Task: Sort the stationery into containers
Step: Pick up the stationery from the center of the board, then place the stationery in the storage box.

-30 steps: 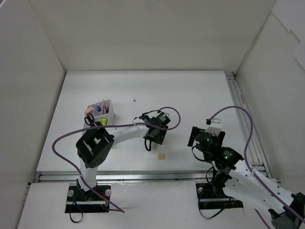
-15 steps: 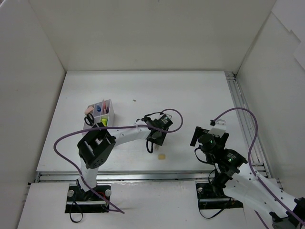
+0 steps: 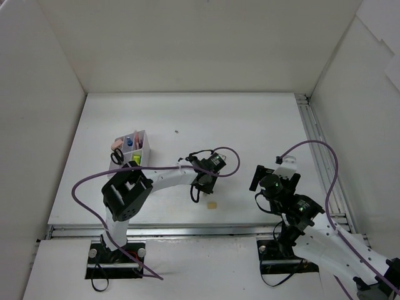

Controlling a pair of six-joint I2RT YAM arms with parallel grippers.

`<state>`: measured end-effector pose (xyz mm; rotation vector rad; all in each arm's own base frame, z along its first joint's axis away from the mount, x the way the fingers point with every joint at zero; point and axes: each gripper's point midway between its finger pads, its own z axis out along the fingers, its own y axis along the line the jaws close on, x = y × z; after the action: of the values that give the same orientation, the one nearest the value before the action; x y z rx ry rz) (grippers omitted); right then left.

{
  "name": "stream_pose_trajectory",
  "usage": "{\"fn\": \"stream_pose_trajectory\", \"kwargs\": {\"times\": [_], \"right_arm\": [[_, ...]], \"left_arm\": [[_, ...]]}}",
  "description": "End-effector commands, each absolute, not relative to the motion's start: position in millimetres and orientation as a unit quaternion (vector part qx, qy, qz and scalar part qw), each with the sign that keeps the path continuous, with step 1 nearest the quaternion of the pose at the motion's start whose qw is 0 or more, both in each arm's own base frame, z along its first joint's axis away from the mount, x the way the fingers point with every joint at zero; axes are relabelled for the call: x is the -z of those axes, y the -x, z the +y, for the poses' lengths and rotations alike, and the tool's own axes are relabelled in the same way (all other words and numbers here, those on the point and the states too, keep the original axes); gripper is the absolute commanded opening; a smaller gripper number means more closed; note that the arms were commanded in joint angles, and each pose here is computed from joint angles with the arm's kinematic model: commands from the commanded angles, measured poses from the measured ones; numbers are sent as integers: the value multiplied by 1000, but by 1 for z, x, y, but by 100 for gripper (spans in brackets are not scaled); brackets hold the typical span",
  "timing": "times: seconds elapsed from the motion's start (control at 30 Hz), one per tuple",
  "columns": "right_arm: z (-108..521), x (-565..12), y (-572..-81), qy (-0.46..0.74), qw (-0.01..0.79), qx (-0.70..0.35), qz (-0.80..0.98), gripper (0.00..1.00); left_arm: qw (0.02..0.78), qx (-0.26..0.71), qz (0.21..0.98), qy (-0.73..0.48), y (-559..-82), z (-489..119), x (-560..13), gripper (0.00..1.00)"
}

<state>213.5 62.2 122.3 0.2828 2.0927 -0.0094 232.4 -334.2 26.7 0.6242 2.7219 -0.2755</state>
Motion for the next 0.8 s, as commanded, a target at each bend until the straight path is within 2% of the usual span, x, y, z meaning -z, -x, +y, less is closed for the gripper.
{"fn": "stream_pose_trajectory", "kwargs": {"times": [0.0,0.13,0.17,0.2,0.4,0.5,0.63,0.77], "right_arm": [[60,-143,-223,-147,517,5,843,98],[61,-145,-223,-136,517,3,845,98],[62,-148,-223,-129,519,0,845,98],[63,-149,-223,-125,520,0,845,98],[56,-162,-224,-118,537,10,835,98],[55,-166,-226,-118,543,15,832,98],[56,-170,-229,-102,546,29,831,98],[57,-169,-234,-84,538,50,837,98]], "left_arm": [[178,116,953,-216,-231,-335,-41,0],[224,123,949,-186,-258,-307,-74,0],[252,138,941,-177,-266,-298,-99,0],[281,115,942,-144,-285,-272,-110,0],[396,77,914,-37,-306,-161,-189,0],[427,37,903,19,-307,-105,-210,0],[429,-14,896,117,-308,-33,-212,0],[454,-13,869,196,-314,18,-223,0]]}}
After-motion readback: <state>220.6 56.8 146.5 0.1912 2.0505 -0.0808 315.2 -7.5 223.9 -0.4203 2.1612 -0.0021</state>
